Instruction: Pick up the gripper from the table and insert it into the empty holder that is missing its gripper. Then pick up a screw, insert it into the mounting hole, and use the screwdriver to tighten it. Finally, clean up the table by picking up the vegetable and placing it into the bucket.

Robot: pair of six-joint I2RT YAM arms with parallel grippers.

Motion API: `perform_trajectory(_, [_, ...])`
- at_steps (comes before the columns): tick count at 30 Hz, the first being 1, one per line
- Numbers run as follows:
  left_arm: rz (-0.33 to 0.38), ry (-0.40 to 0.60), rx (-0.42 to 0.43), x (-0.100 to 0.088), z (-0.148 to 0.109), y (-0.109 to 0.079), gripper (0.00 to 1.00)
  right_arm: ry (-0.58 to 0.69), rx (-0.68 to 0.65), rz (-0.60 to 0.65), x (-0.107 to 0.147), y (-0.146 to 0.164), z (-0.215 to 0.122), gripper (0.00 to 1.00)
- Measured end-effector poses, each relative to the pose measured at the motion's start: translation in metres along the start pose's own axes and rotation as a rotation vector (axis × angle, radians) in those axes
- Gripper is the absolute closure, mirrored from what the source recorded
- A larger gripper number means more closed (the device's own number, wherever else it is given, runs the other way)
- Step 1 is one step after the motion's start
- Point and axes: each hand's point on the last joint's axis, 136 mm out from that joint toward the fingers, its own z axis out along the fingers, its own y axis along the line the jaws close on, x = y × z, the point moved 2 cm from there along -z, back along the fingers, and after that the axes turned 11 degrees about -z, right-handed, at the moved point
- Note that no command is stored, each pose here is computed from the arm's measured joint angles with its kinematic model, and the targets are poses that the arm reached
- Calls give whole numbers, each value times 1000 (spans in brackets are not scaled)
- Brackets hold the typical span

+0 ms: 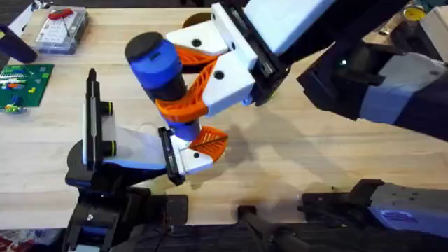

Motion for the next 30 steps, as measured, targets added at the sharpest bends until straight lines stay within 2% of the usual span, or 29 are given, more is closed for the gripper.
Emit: perform_trajectory(30, [-1, 0, 0, 0, 0, 0, 986, 15, 5, 17, 6, -1, 0, 960])
